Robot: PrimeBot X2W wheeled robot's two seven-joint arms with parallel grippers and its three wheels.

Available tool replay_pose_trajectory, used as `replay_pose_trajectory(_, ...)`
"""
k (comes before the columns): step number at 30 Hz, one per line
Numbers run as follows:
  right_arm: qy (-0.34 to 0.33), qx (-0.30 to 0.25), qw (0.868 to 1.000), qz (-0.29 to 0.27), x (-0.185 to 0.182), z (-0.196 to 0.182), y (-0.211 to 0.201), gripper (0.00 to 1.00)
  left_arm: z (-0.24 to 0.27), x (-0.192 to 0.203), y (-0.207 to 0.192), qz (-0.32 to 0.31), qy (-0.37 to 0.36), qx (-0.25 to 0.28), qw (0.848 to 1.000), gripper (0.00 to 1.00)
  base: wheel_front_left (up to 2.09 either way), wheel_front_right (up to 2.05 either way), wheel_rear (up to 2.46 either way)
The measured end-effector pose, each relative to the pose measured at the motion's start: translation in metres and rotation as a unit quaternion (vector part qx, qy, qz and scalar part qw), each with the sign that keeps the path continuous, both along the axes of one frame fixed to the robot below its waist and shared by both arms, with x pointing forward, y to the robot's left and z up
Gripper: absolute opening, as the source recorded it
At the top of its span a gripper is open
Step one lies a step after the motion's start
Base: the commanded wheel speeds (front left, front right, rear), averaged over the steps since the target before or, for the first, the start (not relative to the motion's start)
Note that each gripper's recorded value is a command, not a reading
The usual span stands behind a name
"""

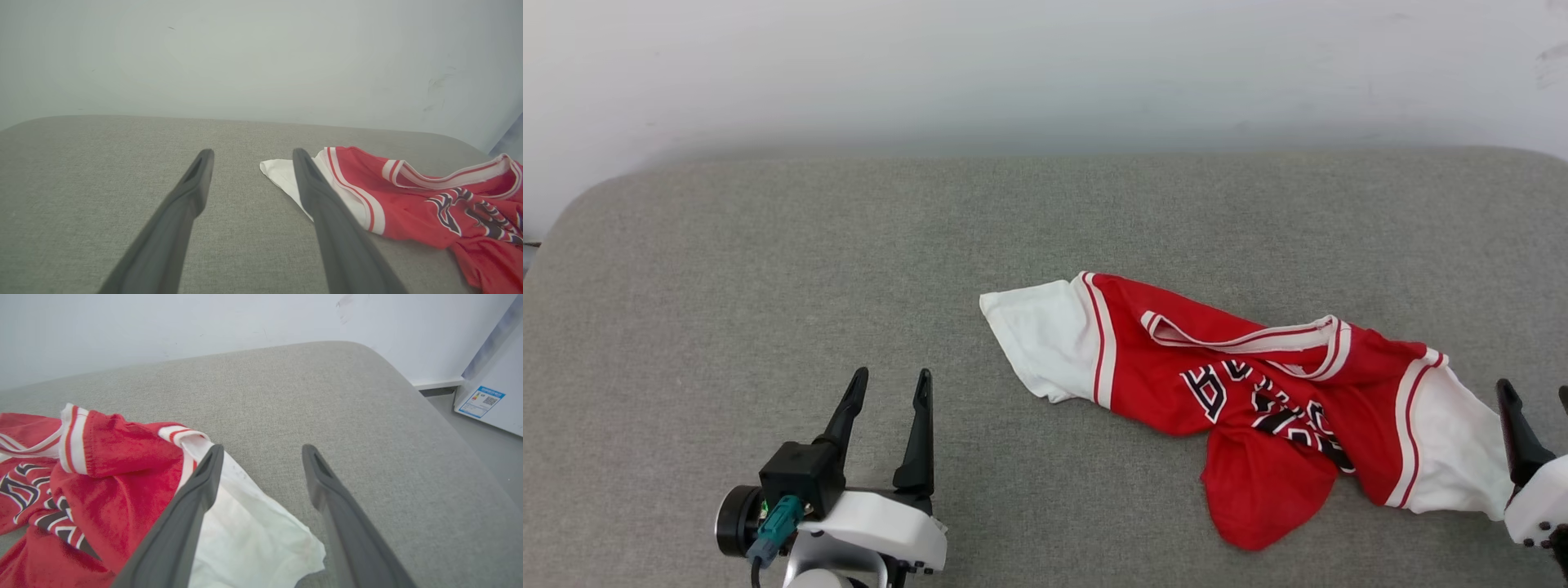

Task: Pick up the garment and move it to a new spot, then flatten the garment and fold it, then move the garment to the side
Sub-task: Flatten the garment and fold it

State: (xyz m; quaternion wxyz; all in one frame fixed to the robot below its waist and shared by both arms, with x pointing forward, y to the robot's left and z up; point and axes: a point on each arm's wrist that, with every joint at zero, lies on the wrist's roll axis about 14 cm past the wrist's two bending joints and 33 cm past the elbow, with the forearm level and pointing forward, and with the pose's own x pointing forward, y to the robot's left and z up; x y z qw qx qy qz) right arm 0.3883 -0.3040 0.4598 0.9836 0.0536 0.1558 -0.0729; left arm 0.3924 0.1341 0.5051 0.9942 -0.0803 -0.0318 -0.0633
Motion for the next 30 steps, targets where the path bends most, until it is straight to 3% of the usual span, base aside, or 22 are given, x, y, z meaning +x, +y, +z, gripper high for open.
replay_pose_trajectory(5,-0.089,-0.037,0.995,0.008,-0.009,0.031,0.014,1.00,0.002,-0.009,0.006,0.007,-0.001,-0.001,1.000,1.00,0.00,0.00,0.00)
replay_pose_trajectory(11,-0.138,-0.038,0.989,0.027,-0.027,0.051,0.043,1.00,0.003,-0.019,0.010,0.010,0.001,0.006,1.000,1.00,0.00,0.00,0.00)
replay_pose_trajectory(22,-0.161,-0.013,0.984,0.075,-0.056,0.069,0.098,1.00,0.002,-0.025,0.012,0.008,0.012,0.018,1.000,1.00,0.00,0.00,0.00)
replay_pose_trajectory(30,-0.151,0.004,0.986,0.076,-0.063,0.068,0.104,1.00,0.000,-0.019,0.008,-0.003,0.030,0.038,0.999,1.00,0.00,0.00,0.00)
